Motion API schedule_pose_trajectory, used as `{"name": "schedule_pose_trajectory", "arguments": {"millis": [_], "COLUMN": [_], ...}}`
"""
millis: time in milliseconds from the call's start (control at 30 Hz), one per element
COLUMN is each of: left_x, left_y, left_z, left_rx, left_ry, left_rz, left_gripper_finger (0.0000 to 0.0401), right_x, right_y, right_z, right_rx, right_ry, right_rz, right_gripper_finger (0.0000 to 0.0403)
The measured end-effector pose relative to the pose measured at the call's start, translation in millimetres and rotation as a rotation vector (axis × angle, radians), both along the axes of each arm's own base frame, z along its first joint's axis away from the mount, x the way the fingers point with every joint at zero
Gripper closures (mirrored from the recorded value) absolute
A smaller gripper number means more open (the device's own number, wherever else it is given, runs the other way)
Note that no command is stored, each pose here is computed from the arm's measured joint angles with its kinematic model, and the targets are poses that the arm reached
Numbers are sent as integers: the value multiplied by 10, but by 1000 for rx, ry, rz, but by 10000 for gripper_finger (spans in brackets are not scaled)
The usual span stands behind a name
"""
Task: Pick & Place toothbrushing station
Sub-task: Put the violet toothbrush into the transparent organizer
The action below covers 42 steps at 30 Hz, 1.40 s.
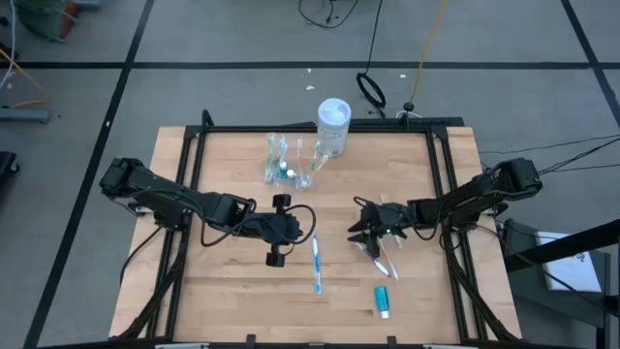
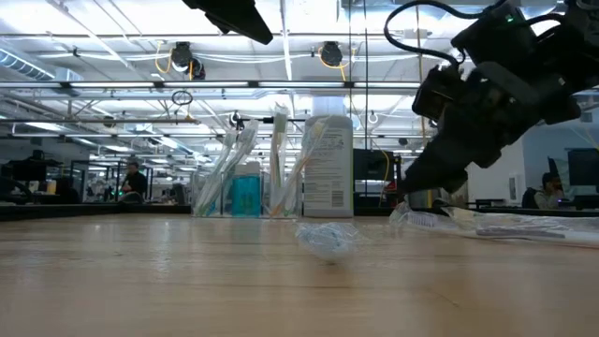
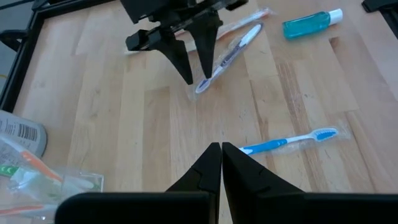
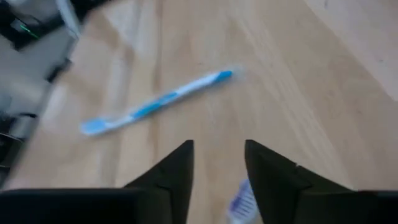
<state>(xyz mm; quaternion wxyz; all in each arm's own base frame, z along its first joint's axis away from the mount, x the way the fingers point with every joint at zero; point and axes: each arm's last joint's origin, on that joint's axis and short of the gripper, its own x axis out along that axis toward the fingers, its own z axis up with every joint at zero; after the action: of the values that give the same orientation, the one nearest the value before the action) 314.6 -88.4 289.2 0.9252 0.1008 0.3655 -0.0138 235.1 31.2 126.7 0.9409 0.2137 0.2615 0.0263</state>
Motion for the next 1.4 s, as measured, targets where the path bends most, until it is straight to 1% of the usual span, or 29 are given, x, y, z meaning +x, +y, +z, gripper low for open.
{"name": "schedule_pose_trajectory", "arguments": {"millis": [100, 133, 233, 300, 467, 533, 600, 667, 767, 933, 967, 1033, 1133, 1200, 1233, 1333, 1400], "left_x": [0, 0, 0, 0, 1, 1, 1, 1, 1, -6, -11, -70, -169, -268, -292, -393, -432], "left_y": [0, 0, 0, 0, 0, 0, 0, 0, 0, -21, -34, -62, -80, -78, -68, -43, -29], "left_z": [1, 0, 0, 0, 1, 1, 1, 1, 1, 0, -1, 14, 56, 92, 126, 210, 270], "left_rx": [0, 0, 0, 0, 0, 0, 0, 2, 3, -20, -20, 3, 44, 55, 43, 3, -25], "left_ry": [0, 0, -1, 0, -1, -1, -1, -1, -1, -2, 1, 24, 55, 86, 74, 66, 40], "left_rz": [0, 0, 0, 0, 0, 0, 0, -2, -3, 13, 9, -20, -50, -44, -26, 13, 38], "left_gripper_finger": [380, 380, 380, 380, 380, 380, 380, 380, 380, 380, 380, 380, 380, 380, 380, 380, 380], "right_x": [-25, -34, -32, -26, 9, 26, 41, 53, 63, 79, 89, 98, 166, 222, 260, 373, 455], "right_y": [1, -1, -4, -2, 2, 4, 6, 8, 1, -48, -60, -77, -92, -95, -104, -139, -177], "right_z": [-44, -57, -103, -143, -265, -299, -324, -349, -360, -318, -301, -269, -156, -37, 39, 313, 522], "right_rx": [-93, -107, -60, -50, -32, -54, -82, -107, -116, -91, -90, -89, -76, -79, -90, -148, -216], "right_ry": [39, 55, 86, 101, 124, 116, 106, 97, 90, 65, 52, 31, -86, -210, -281, -511, -667], "right_rz": [-25, -40, -83, -89, -104, -90, -72, -54, -54, -78, -82, -89, -101, -98, -97, -108, -122], "right_gripper_finger": [232, 223, 207, 202, 202, 207, 217, 236, 278, 370, 383, 389, 374, 368, 368, 382, 391]}}
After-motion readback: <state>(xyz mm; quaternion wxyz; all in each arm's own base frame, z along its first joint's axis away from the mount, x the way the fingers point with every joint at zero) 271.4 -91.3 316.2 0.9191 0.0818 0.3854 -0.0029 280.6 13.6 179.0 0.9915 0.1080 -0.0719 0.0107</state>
